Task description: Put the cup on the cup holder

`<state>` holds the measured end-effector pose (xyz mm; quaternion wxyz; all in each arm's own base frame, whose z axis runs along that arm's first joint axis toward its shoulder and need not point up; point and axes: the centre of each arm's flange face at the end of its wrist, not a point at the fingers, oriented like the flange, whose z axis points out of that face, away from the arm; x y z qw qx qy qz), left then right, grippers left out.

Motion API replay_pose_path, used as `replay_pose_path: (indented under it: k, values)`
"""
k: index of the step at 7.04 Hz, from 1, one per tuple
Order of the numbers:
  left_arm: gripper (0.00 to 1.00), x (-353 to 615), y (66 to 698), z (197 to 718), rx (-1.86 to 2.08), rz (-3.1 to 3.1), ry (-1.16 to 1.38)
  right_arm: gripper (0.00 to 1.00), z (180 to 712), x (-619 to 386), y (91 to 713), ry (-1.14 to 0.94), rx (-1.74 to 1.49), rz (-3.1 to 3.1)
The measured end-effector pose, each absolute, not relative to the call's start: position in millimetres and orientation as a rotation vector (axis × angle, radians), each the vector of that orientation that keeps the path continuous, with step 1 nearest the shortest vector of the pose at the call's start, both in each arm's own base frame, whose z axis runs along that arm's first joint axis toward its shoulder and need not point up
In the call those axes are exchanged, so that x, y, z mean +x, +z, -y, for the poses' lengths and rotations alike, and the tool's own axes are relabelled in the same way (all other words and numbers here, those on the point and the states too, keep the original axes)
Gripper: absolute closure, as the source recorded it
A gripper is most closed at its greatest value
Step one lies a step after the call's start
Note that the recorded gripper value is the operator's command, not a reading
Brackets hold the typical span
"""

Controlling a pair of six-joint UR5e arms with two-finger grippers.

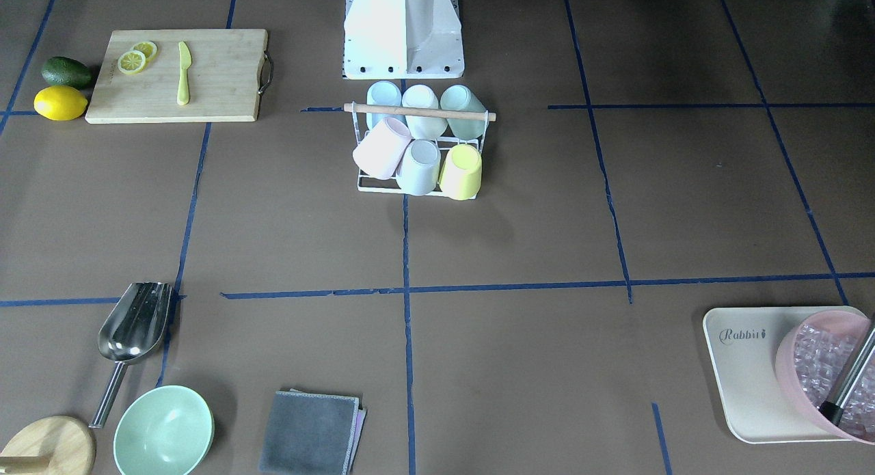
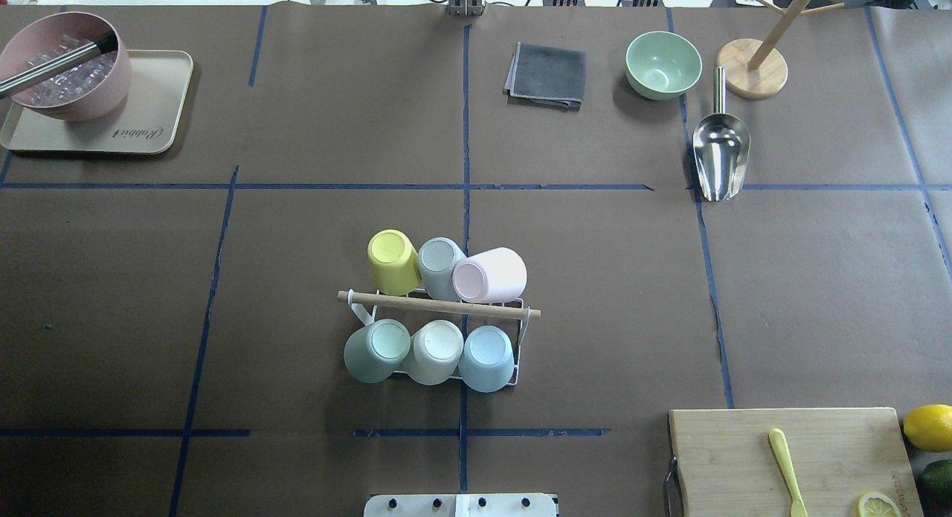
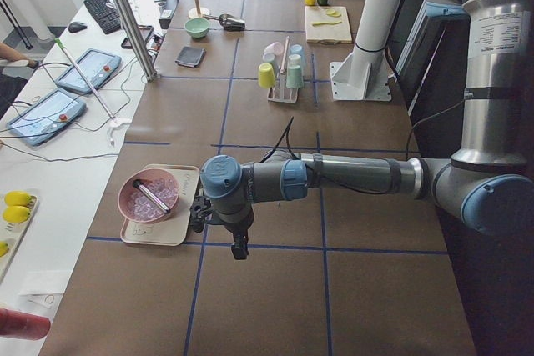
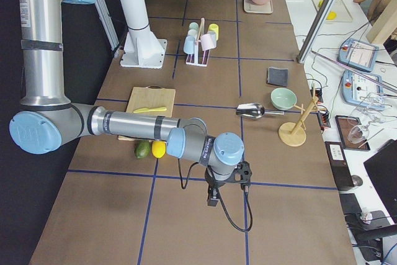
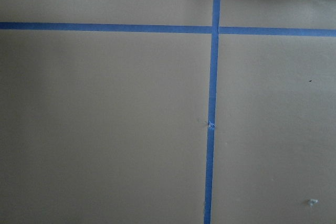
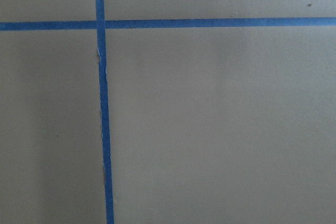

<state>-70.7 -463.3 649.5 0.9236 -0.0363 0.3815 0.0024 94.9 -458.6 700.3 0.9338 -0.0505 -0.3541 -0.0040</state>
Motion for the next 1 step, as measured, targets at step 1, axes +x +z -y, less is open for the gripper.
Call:
replay_pose_path:
  k: [1]
  values:
    - [0.0,-70.6,649.4,463.5,-0.074,-0.784,0.005,0.0,458.7,94.8,700.0,-0.008,-0.103,0.724]
